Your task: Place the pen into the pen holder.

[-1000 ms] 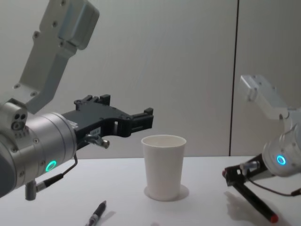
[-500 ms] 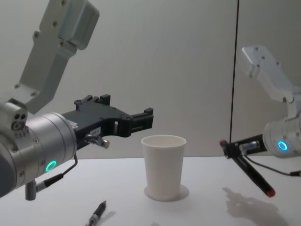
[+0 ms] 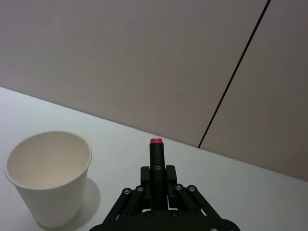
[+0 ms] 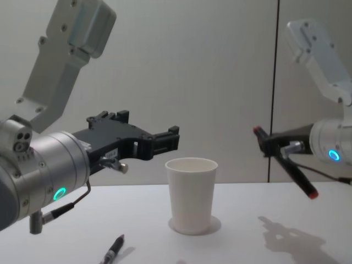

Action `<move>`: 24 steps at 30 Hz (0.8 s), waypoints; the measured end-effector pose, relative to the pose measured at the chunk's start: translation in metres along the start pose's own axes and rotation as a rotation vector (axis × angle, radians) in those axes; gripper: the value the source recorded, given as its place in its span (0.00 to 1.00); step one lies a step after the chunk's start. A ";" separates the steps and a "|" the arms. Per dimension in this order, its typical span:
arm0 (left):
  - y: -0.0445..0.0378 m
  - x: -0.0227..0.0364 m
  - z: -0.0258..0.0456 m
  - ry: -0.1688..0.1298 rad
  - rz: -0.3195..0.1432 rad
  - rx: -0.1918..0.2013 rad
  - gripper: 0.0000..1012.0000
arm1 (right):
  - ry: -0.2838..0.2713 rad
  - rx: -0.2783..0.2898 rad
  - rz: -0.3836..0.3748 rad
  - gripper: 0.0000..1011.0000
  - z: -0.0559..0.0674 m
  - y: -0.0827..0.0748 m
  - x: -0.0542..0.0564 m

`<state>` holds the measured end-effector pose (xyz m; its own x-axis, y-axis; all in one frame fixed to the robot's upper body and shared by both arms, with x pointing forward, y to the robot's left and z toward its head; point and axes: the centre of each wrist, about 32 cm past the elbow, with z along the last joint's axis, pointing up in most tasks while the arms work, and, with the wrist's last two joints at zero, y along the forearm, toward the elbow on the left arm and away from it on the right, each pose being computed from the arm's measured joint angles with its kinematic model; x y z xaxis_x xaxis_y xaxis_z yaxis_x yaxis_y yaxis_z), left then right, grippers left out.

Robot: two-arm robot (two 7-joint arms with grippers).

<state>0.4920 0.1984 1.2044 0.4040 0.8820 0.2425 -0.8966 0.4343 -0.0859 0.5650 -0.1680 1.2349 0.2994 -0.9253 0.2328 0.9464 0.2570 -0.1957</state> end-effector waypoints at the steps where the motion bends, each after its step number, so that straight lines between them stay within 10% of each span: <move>1: 0.0000 0.0000 0.0000 0.000 0.000 0.000 0.99 | -0.003 0.007 0.000 0.17 0.000 0.000 0.000; 24: 0.0000 0.0000 0.0000 0.000 0.000 0.000 0.99 | -0.117 0.389 0.113 0.17 -0.008 0.019 0.018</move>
<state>0.4920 0.1984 1.2044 0.4041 0.8820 0.2424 -0.8966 0.4344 -0.0860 0.5870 -0.1823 1.2277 0.3945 -0.8529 0.3418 0.8753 0.4621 0.1428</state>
